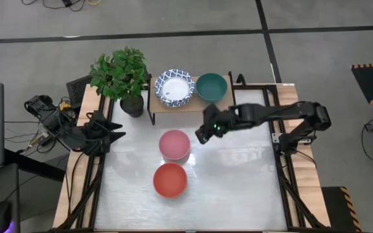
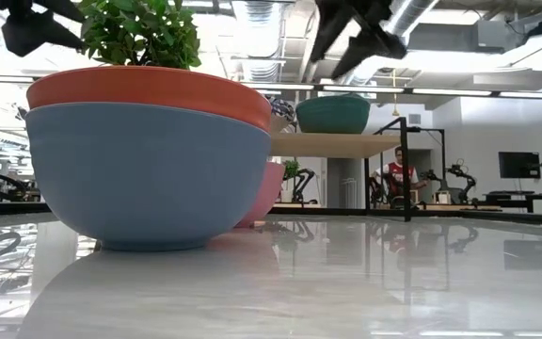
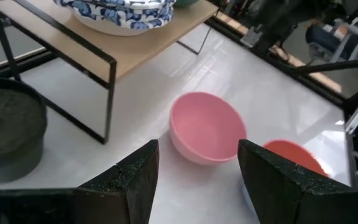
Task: Place and stack bowls onto a shelf
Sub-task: Stack the pink bowl on top of the dark green bowl on the shelf
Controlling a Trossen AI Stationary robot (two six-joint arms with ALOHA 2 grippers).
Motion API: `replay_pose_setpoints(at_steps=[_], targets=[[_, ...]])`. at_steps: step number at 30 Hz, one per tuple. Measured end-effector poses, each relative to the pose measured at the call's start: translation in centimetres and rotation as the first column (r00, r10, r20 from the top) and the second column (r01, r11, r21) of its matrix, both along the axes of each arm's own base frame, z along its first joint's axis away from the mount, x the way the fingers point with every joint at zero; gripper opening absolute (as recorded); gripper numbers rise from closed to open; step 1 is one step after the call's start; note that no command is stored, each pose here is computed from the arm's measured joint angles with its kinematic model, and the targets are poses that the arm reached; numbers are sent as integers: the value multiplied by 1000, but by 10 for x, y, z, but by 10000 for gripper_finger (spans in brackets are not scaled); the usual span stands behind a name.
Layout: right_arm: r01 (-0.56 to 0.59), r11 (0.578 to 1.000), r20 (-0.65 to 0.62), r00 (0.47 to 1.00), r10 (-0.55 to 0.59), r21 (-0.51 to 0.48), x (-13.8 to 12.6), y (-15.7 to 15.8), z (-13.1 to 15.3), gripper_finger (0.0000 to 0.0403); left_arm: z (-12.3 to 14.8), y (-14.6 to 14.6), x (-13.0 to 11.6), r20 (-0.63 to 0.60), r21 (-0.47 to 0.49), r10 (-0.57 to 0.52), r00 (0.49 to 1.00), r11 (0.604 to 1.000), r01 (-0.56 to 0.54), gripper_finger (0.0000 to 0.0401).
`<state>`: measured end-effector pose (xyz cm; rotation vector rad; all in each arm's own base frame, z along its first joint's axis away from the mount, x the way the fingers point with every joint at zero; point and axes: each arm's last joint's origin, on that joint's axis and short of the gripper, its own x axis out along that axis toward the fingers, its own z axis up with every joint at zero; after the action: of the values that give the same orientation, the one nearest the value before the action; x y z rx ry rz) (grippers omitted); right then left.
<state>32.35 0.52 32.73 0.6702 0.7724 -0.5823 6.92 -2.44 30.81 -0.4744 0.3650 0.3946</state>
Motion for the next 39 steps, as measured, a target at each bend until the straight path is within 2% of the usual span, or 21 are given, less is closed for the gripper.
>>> replay_pose_setpoints(at_steps=[6, 10, 17, 26, 28, 33, 35, 37, 39], targets=[[55, 996, -38, 998, -53, 69, -4, 22, -35, 226, -4, 2, -3, -49, 36, 1, 999, 999, 1, 203], [63, 994, 10, 998, -64, 89, -2, 28, -55, 226, -5, 3, -4, -62, 46, 2, 998, 999, 1, 203], [86, 993, 151, 984, -96, 76, 5, 25, -74, 226, -5, 2, -4, -62, 29, -1, 998, 1000, 3, 203], [108, 994, 158, 981, -112, 30, 17, 11, -91, 226, -5, 1, -3, -69, -2, -20, 997, 1000, 20, 203], [101, 994, 221, 969, -109, 45, 30, 11, -94, 226, -6, 1, -3, -67, -9, -17, 998, 1000, 16, 203], [38, 994, 167, 985, -54, 99, 44, 18, -116, 226, -6, 1, -3, -68, -8, -16, 998, 1000, 15, 203], [51, 994, 125, 990, -63, 97, 47, 20, -123, 226, -5, 1, -3, -66, -1, -8, 998, 1000, 8, 203], [55, 993, 149, 986, -70, 102, 52, 23, -121, 226, -6, 1, -2, -69, 3, -8, 998, 1000, 8, 203], [54, 997, 68, 996, -58, 58, 50, 24, -129, 226, -6, 1, -2, -66, 3, 1, 998, 1000, -1, 203]])
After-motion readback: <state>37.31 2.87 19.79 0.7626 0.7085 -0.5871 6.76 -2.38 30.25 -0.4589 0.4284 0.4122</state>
